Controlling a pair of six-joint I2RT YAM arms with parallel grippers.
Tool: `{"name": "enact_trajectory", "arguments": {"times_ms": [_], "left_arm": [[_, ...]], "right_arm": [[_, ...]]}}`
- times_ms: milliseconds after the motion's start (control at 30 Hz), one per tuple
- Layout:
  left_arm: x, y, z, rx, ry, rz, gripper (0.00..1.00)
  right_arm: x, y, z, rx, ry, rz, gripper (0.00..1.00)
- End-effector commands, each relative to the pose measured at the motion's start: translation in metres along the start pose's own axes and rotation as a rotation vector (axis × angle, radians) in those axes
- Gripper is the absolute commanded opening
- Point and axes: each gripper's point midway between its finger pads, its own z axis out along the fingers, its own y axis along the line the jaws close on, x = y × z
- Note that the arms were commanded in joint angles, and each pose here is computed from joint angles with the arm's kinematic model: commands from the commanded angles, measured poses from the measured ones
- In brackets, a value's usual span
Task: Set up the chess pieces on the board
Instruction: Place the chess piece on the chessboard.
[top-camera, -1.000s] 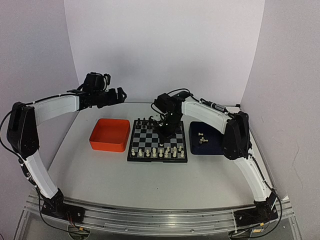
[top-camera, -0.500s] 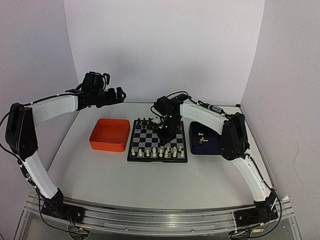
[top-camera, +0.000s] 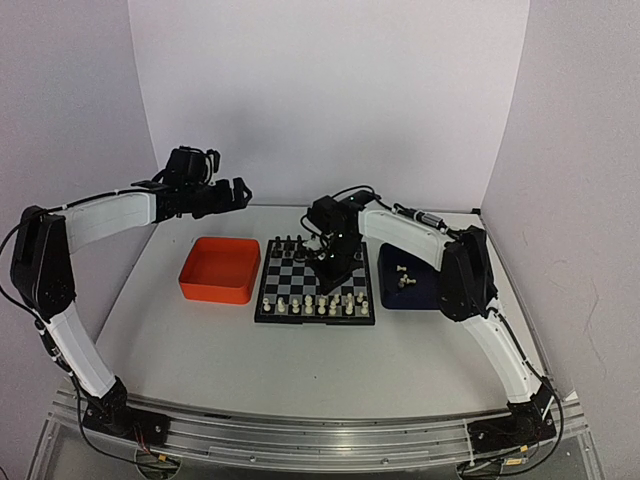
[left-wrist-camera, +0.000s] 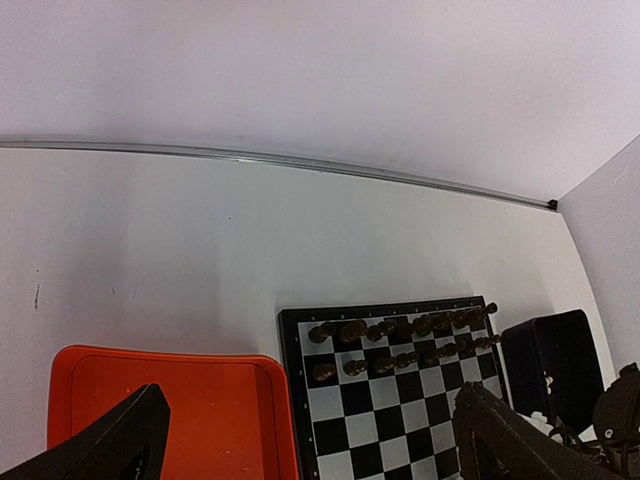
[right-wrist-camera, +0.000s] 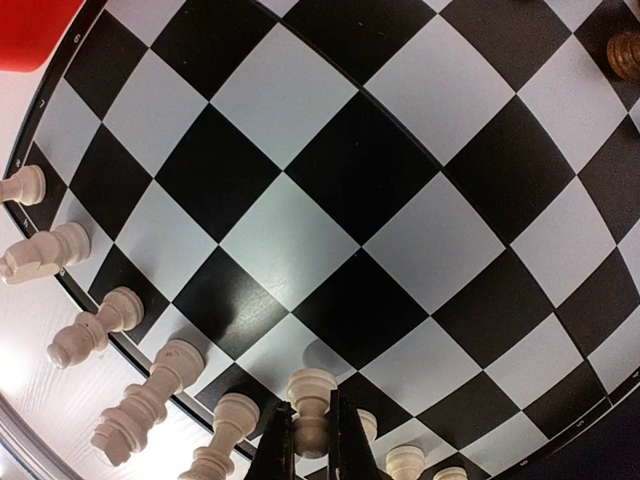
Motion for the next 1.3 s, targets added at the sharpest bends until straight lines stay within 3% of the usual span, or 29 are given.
{"name": "enact_trajectory", "arguments": {"times_ms": [0, 700, 1267], "left_arm": [[-0.018, -0.005, -0.017, 0.022, -0.054, 0.001, 1.0], [-0.015, -0.005, -0.017, 0.022, -0.049, 0.009, 1.0], [-0.012, -0.005, -0.016, 0.03, -0.04, 0.01, 1.0]], "right_arm": [[-0.002, 0.005, 0.002, -0.017, 0.002, -0.016, 0.0], [-0.002, 0.009, 0.01, -0.041, 0.011, 0.004, 0.02], [-0.003, 0.012, -0.001, -0.051, -0.002, 0.015, 0.2]]}}
